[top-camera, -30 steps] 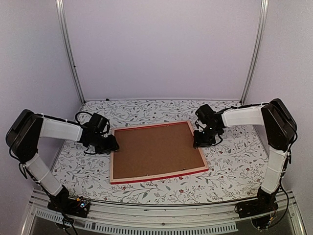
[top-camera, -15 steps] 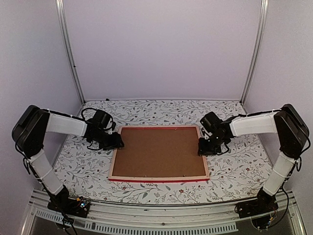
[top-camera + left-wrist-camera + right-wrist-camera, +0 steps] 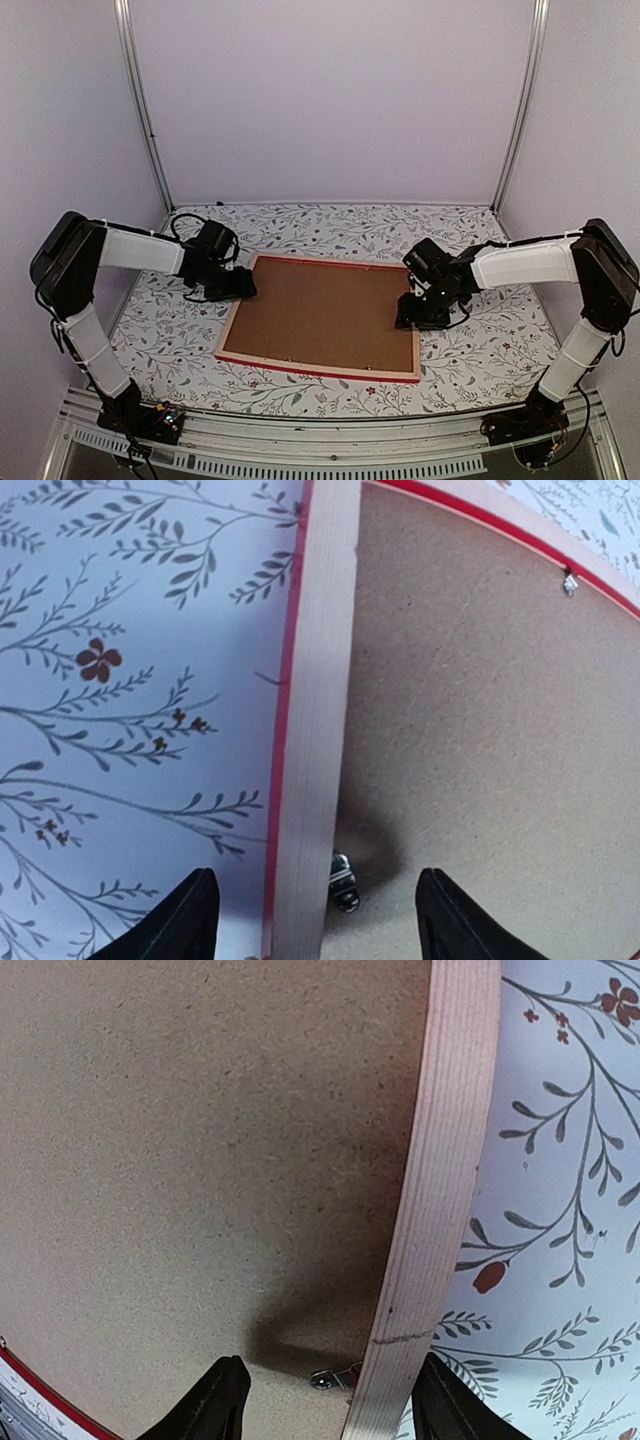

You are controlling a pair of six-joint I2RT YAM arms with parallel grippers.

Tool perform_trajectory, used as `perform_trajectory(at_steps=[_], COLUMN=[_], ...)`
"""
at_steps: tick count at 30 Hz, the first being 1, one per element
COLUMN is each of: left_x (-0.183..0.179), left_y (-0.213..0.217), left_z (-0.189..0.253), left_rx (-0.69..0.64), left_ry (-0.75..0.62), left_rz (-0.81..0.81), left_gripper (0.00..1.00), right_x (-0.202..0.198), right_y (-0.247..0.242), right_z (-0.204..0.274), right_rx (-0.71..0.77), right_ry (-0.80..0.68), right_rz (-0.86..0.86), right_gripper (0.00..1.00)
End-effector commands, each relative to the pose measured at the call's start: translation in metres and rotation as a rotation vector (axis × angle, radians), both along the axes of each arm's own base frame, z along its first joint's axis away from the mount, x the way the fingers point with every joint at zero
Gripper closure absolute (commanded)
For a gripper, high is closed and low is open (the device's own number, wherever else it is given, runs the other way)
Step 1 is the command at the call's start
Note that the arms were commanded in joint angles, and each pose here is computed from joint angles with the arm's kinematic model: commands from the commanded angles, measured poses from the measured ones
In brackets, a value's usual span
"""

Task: Put the photo into the frame
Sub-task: Press the fastener onto the backboard.

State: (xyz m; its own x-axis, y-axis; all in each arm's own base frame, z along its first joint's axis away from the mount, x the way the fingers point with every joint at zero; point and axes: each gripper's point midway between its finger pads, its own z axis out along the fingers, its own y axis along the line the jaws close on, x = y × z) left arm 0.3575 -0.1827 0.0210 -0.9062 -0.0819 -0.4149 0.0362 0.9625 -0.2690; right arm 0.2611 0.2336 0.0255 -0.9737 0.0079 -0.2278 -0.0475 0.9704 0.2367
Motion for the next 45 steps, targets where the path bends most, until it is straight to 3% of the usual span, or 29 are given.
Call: perform_trajectory(at_steps=[1, 16, 23, 28, 41, 45], left_x=[-0.009, -0.005, -0.002, 0.002, 0.001, 0.005], left_y=[0.019, 0.030, 0.033, 0.037, 0.045, 0.048], left_z=[0.004, -0.012, -0.016, -0.014, -0.019, -0.013], left_rx=[0.070, 0.151, 0.169, 0.181, 0.201, 0.192], left_ry=[-0.015, -0.008, -0.014, -0.037, -0.052, -0.084], left_rz=[0.062, 0.083, 0.106, 0.129, 0.176, 0.205], left_gripper=[0.33, 0.52, 0.46, 0.48, 0.69, 0.71], right_x=[0.014, 0.019, 0.018, 0.017, 0.015, 0.015], right_y=[0.009, 0.014, 0.015, 0.016, 0.018, 0.018], right_z=[0.002, -0.002, -0.002, -0.003, -0.005, -0.003], right_rx=[-0.007, -0.008, -0.002, 0.005, 0.012, 0.018], right_ry=[-0.026, -0.018, -0.015, -0.012, -0.005, -0.008], right_rz=[0.012, 0.030, 0.030, 0.033, 0.041, 0.042], right_gripper=[0.40, 0.41, 0.41, 0.42, 0.43, 0.43])
